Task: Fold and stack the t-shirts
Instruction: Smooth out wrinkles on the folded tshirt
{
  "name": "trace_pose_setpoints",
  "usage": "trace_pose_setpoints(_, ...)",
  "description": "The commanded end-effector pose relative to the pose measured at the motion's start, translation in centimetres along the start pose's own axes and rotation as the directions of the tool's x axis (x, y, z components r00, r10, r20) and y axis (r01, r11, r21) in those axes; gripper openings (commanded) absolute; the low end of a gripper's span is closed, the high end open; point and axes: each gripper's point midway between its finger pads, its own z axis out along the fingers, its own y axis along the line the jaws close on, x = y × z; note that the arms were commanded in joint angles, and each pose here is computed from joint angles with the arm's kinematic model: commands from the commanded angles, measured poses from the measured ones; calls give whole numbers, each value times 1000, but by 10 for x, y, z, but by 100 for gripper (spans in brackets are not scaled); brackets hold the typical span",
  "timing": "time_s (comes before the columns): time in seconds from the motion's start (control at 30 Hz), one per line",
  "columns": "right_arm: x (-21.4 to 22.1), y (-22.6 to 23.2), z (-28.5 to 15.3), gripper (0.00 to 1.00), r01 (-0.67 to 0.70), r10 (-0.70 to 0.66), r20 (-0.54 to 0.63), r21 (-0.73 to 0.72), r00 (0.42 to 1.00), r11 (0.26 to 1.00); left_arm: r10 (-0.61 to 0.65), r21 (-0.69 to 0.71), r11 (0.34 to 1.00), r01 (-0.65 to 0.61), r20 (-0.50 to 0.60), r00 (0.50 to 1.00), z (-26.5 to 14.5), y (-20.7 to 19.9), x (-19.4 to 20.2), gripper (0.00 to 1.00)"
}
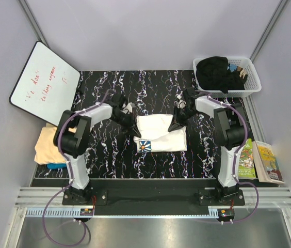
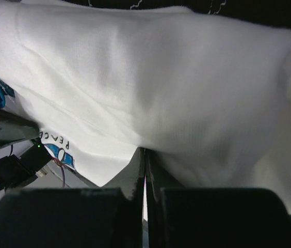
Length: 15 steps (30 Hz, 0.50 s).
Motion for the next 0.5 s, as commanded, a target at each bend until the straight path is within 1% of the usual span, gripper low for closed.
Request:
trace_pose_setpoints(0.0,-30,24,-46,0,123,-126,173,25,977,992,143,-167,980,-109,213,967,-73,-10,-18,0)
trace_pose_setpoints(0.03,-31,29,-53,0,136,-138,188,24,972,990,159,-190,975,-114,244,957,-88,-10,-18,0)
trace_pose_setpoints(0.07,-34,38,-65,0,160,-161,215,21,963,987,144,-215,973,-86,271,952,-102,0,-23,0)
trace_pose_setpoints(0.1,-32,41,-70,0,168,-170,219,26,961,985,141,-301,952,-57,266,954,-114,19,-18,0)
trace_pose_setpoints(0.13,-34,43,-75,0,172,-176,230,36,957,984,148,-348,937,-38,295,944,-132,26,-22,3)
trace_pose_setpoints(0.17,-34,46,-81,0,179,-183,240,38,954,983,154,-408,913,-19,300,941,-143,36,-21,10)
trace_pose_setpoints(0.2,-32,46,-83,0,176,-180,237,40,955,984,157,-534,845,16,277,948,-160,59,-13,18)
trace_pose_setpoints(0.23,-31,46,-84,0,174,-180,240,44,954,984,179,-589,808,26,286,941,-174,63,-16,27)
trace_pose_setpoints(0.27,-30,48,-87,0,175,-180,244,44,953,984,187,-641,767,37,278,942,-184,71,-13,55)
trace_pose_setpoints(0.3,-29,48,-88,0,174,-179,244,43,953,984,185,-728,682,71,265,946,-201,87,-8,65)
trace_pose_setpoints(0.37,-27,49,-90,0,176,-181,244,41,953,983,170,-788,607,102,254,952,-215,101,-2,89)
trace_pose_setpoints(0.4,-25,48,-90,0,175,-180,240,42,954,984,151,-826,550,122,242,958,-222,113,4,99)
trace_pose_setpoints(0.47,-25,48,-90,0,179,-184,239,45,953,983,116,-842,520,145,238,964,-225,125,11,99)
